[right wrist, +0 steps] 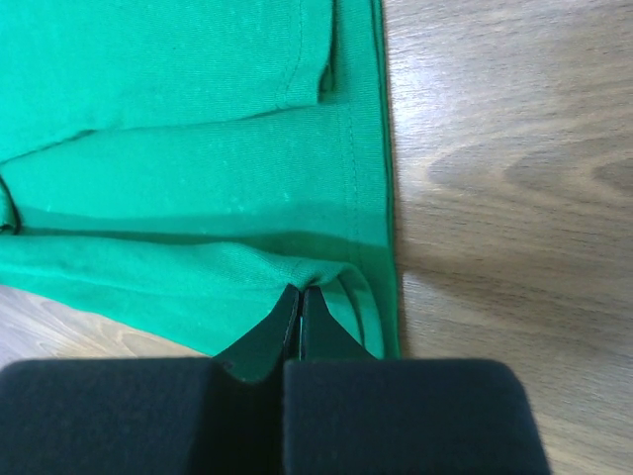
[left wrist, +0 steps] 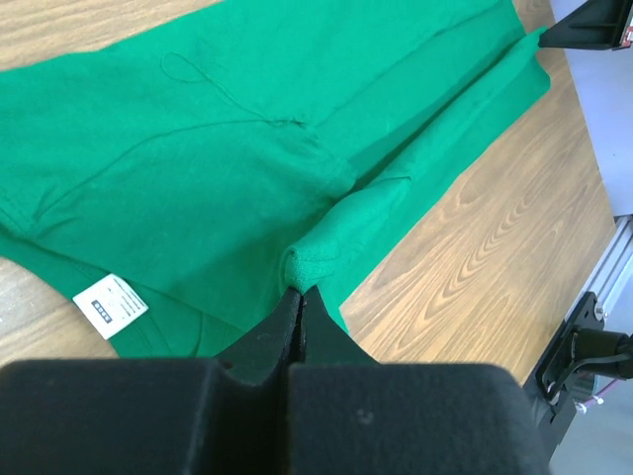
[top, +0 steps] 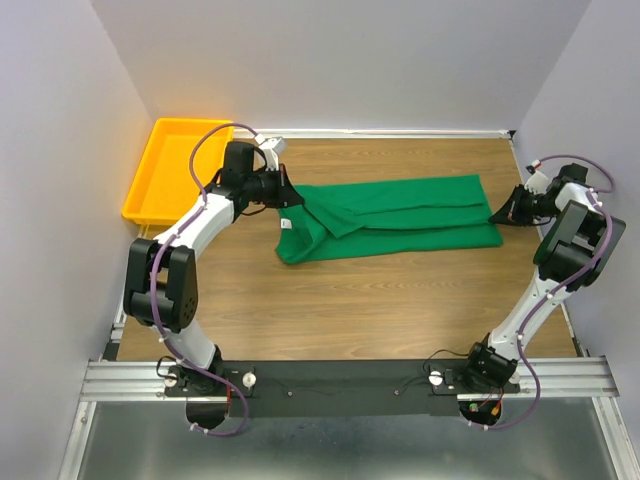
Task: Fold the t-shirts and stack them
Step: Fold the tshirt
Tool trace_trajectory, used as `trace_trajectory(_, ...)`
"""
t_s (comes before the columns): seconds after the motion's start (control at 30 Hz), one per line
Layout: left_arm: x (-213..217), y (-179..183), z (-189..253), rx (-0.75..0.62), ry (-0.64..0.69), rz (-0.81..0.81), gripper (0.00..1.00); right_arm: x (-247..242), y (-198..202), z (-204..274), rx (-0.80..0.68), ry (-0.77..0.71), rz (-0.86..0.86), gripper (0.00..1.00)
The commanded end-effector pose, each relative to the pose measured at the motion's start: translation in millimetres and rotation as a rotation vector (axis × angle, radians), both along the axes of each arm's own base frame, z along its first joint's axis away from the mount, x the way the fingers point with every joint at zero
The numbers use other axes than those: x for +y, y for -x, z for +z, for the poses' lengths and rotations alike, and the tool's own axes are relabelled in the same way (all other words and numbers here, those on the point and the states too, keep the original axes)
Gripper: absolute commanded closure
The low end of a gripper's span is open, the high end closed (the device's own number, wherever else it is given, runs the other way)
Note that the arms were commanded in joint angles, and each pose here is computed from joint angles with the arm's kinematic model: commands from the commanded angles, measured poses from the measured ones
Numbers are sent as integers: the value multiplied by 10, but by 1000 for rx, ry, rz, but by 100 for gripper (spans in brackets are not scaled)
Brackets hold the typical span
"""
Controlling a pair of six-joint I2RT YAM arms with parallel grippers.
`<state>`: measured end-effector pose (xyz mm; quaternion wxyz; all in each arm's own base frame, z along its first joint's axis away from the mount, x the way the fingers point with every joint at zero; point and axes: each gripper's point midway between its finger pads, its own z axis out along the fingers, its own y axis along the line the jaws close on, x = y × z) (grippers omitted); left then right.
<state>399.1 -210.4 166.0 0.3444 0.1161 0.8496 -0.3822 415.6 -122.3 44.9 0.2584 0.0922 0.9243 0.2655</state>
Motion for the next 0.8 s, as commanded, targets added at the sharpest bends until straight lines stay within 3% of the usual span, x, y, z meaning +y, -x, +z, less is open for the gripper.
trace_trajectory(0.0, -27, -96, 122, -36, 25, -23, 100, -71, -62, -44, -2, 35, -10, 99)
trace_trajectory(0.77, -87, -329, 8, -15, 14, -40, 100, -85, -21, -57, 8, 55, -24, 99)
